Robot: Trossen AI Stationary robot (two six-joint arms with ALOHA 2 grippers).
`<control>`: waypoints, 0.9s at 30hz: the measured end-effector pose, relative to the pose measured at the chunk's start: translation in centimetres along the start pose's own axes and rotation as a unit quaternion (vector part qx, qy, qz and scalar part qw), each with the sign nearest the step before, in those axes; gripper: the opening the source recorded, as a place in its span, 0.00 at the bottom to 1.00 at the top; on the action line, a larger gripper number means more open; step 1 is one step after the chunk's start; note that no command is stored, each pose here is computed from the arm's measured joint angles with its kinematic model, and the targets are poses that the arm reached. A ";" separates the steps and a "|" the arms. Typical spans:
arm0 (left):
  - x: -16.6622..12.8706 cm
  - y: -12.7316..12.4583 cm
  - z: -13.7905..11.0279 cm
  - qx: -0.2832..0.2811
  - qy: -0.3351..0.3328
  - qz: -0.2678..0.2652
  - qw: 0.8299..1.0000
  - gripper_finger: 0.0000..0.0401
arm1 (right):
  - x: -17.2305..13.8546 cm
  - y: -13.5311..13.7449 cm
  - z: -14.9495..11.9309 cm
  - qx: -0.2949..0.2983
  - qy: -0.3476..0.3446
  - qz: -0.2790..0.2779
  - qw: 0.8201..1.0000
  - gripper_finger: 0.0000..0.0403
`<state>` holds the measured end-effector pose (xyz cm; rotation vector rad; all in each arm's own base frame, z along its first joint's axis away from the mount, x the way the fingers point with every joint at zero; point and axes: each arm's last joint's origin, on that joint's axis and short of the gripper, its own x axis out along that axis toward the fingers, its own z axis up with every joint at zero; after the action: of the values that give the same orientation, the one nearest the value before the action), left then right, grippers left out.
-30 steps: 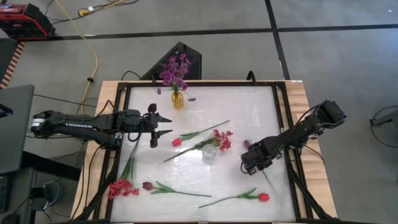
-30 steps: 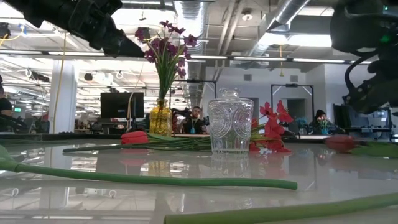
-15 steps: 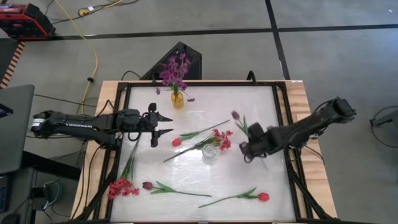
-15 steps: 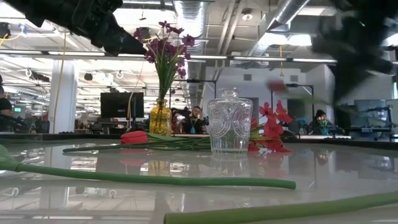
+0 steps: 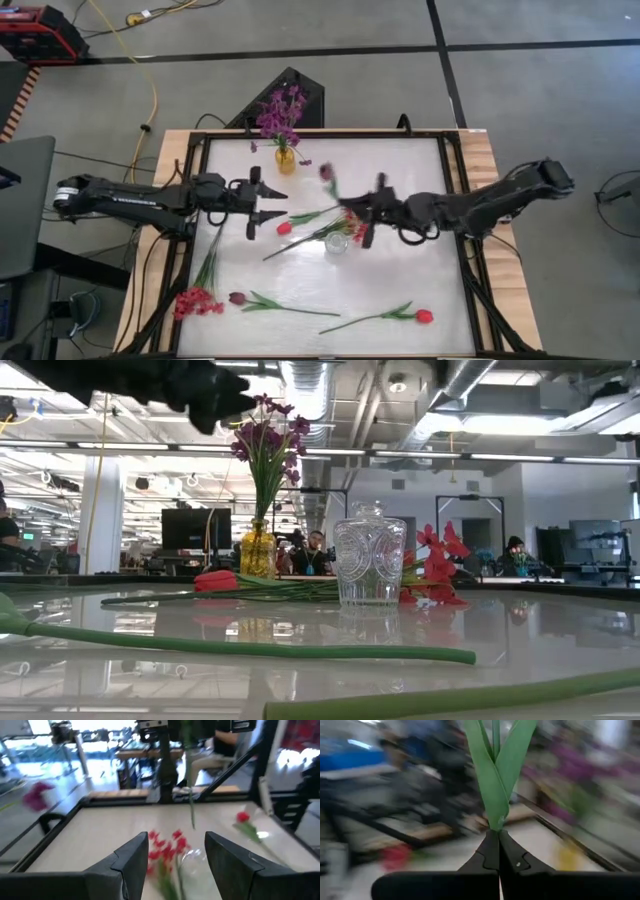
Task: Sort flowers into vase by color
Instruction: Put the right purple flower into the yellow vase
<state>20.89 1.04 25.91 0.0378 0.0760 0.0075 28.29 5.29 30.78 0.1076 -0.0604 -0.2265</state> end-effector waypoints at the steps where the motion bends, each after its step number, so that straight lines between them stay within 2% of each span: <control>1: 0.4 -0.1 0.0 0.001 -0.008 -0.005 1.000 0.46 | 0.8 0.0 -0.1 -0.001 -0.024 0.032 0.999 0.04; 4: 1.5 -0.3 -0.2 0.002 -0.030 -0.010 1.000 0.46 | 3.2 -0.3 -1.0 -0.002 -0.066 0.095 0.993 0.04; 7: 2.3 -0.3 -0.5 0.002 -0.042 -0.011 0.999 0.46 | 5.4 -0.9 -1.8 -0.001 -0.078 0.122 0.989 0.04; 12: 3.0 -0.4 -1.0 0.002 -0.041 -0.016 0.999 0.46 | 8.2 -1.5 -2.1 -0.008 -0.080 0.114 0.990 0.04; 16: 2.9 -0.4 -0.8 0.002 -0.050 -0.019 0.999 0.46 | 9.2 -1.8 -1.8 -0.032 -0.082 0.106 0.991 0.04; 27: 2.5 0.3 0.1 -0.003 -0.086 0.023 0.996 0.46 | 9.5 -2.3 -1.5 -0.039 -0.086 0.097 0.991 0.04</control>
<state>23.37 1.40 25.86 0.0338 -0.0963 0.0500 37.09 1.09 29.46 0.0046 -0.2331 -0.0423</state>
